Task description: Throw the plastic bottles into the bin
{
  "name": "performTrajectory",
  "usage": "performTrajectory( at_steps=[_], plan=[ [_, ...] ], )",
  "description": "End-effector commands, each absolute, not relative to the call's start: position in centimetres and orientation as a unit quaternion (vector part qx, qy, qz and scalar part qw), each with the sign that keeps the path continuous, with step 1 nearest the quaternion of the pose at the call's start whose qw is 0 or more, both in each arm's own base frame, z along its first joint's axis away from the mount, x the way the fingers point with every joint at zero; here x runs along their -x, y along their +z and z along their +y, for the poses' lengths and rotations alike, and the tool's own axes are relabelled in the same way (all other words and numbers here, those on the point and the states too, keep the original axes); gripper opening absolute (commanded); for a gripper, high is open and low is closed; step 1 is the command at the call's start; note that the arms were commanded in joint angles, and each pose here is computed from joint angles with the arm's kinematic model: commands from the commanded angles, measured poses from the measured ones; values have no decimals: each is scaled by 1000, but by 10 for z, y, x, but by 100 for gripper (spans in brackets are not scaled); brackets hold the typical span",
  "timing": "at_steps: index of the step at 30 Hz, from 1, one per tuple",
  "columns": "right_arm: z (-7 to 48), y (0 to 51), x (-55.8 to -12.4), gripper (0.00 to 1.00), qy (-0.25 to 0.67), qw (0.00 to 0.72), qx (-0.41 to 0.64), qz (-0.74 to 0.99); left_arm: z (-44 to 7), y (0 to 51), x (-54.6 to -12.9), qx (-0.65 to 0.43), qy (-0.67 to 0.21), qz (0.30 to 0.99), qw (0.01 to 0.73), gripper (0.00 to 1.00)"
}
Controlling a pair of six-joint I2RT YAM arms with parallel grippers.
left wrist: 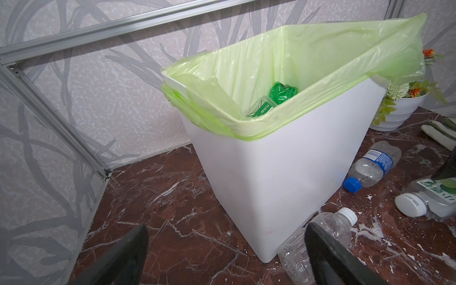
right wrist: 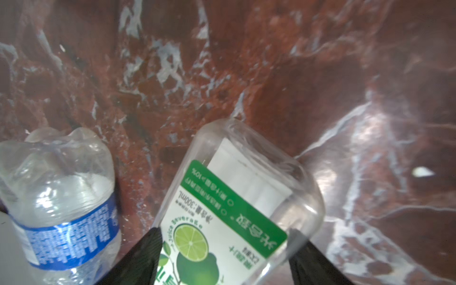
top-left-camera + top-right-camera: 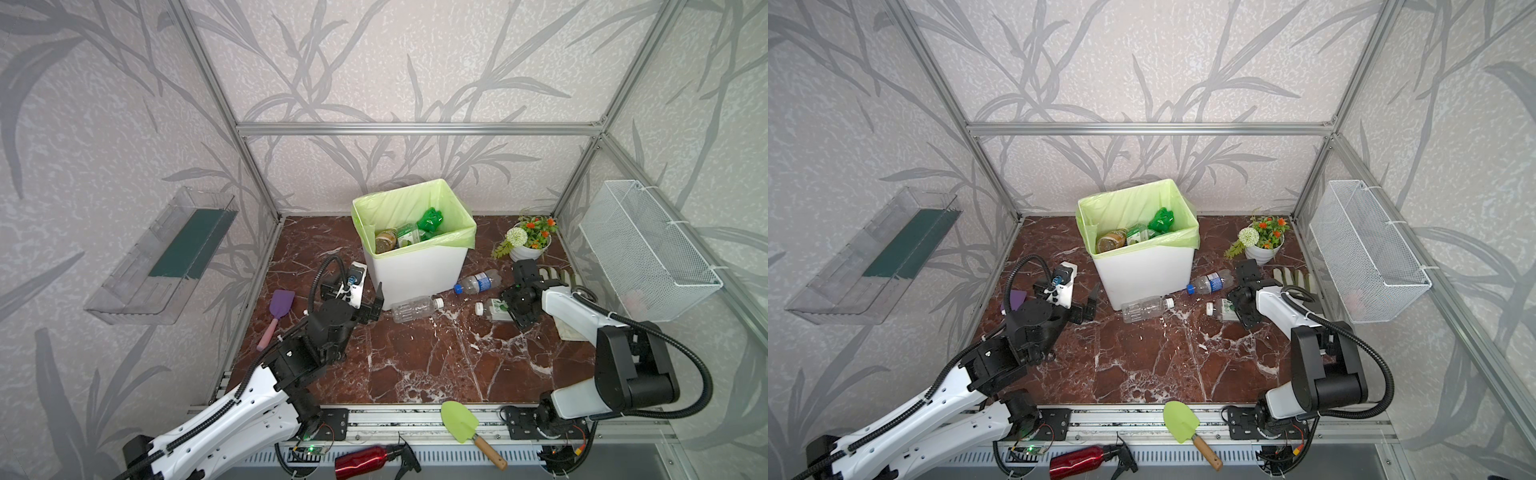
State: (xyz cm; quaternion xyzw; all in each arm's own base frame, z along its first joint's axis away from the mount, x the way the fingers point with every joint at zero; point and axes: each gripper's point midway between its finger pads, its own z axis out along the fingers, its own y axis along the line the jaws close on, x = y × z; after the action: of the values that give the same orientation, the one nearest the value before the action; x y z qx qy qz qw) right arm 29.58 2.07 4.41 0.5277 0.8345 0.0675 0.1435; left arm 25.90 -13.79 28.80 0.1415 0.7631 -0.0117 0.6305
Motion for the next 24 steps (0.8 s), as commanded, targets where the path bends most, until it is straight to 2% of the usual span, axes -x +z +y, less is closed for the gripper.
performTrajectory(
  at_steps=[1, 3, 6, 14, 24],
  plan=[
    [1, 46, -256, 87, 13, 118, -506, 854, -139, 288, -261, -137, -12, 762, 632, 99],
    [-5, 57, -255, 94, 15, 142, -510, 848, -141, 288, -262, -139, -13, 763, 632, 99],
    [-4, 71, -264, 99, 44, 183, -504, 843, -145, 286, -263, -143, -16, 763, 630, 99],
    [14, 69, -281, 99, 87, 159, -509, 841, -147, 282, -264, -144, -19, 766, 626, 99],
    [19, 46, -298, 99, 73, 119, -525, 840, -145, 278, -262, -143, -19, 769, 622, 99]
  ],
)
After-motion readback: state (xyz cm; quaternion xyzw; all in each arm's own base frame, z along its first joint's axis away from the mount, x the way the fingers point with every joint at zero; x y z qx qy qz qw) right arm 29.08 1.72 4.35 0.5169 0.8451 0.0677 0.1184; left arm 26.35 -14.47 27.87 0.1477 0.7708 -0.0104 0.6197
